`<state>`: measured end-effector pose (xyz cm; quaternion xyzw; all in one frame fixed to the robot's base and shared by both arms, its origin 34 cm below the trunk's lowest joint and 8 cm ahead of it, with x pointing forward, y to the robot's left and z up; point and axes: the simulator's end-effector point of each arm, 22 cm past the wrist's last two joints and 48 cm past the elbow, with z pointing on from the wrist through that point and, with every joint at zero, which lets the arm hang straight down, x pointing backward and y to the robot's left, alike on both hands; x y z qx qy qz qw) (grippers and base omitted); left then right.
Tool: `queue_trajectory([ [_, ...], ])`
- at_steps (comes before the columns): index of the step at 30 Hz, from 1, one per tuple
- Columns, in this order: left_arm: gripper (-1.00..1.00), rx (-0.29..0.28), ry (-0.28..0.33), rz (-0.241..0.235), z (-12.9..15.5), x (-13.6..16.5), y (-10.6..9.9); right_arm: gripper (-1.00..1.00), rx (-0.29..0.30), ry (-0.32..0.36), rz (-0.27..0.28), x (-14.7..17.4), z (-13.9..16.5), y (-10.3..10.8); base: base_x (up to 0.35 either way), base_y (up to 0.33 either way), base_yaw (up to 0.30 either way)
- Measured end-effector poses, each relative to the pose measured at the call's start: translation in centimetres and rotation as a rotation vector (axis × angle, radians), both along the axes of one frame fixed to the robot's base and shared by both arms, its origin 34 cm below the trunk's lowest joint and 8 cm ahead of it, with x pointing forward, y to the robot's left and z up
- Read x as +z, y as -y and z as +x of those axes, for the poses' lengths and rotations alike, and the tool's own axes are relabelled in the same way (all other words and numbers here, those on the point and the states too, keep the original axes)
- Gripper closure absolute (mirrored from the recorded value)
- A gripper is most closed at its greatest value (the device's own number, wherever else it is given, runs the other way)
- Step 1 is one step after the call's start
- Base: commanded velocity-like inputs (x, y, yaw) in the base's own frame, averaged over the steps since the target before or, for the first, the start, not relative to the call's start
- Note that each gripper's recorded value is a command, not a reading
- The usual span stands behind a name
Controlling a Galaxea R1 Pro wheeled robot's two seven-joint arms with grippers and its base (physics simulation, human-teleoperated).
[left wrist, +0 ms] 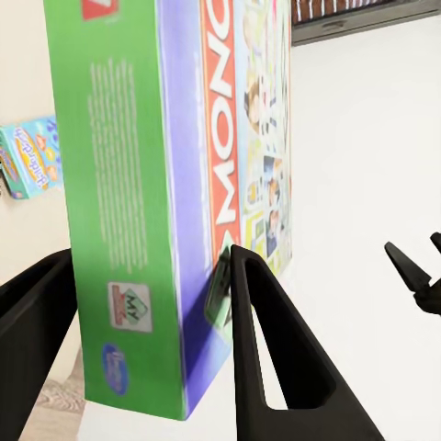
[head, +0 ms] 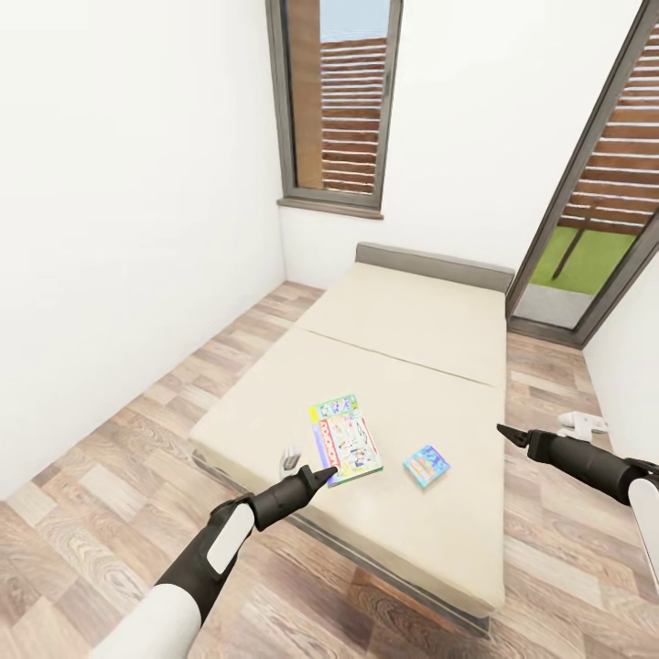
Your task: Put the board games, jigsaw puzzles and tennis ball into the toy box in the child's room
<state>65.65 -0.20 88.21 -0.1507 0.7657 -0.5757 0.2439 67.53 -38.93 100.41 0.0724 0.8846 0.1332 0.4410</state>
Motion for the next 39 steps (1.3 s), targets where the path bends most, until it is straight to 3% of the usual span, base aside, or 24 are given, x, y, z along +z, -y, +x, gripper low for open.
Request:
queue_trajectory([
  [39, 1.00, -0.001, -0.002, 0.005, -0.67, 0.75, -0.06, -1.00, 0.000, -0.004, -0.002, 0.89, -0.53, 0.03, 0.000, 0.000, 0.269],
])
